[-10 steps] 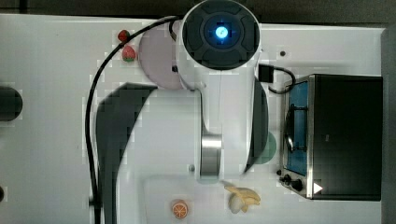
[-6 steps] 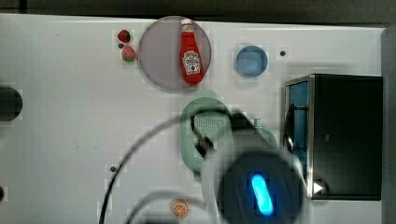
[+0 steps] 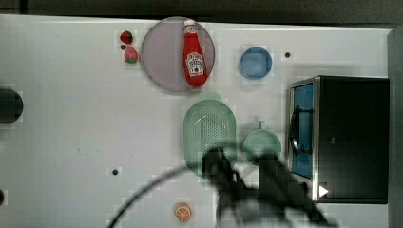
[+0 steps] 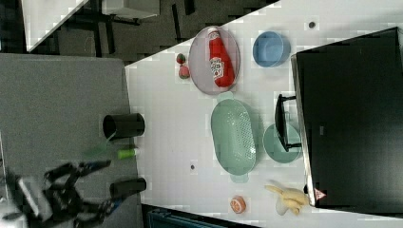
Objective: Drag strainer right to left.
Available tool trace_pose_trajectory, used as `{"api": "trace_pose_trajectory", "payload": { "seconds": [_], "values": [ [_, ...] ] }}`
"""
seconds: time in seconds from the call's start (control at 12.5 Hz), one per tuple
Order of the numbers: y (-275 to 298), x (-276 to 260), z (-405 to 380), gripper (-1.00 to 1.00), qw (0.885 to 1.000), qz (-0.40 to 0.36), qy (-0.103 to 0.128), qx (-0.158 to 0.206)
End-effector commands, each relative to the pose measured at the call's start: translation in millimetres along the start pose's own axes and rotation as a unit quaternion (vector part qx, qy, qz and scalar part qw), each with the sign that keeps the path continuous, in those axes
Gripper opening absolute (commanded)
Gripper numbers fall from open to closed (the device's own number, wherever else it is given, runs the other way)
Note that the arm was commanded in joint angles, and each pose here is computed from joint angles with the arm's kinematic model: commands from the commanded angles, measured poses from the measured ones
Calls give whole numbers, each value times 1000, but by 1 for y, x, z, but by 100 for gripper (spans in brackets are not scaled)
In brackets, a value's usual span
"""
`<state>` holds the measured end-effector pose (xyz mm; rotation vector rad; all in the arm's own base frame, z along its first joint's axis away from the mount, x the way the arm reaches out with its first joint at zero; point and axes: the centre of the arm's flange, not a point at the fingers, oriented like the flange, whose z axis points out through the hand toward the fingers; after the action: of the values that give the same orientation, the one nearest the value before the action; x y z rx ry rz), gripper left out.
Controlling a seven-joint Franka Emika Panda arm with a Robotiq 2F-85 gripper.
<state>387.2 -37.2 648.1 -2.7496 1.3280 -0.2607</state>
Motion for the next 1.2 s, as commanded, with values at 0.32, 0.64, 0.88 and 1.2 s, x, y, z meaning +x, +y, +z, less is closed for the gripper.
{"api": "trace_pose_trajectory", "payload": {
  "seconds": [0.32,0.64,0.88,1.2],
  "values": [
    [-51,24,222,100,984,82,-78,-134],
    [-63,23,315,100,975,166,-59,-137],
    [-55,9,380,100,963,228,-47,-135],
    [-43,-17,454,100,948,289,-35,-124]
  ]
}}
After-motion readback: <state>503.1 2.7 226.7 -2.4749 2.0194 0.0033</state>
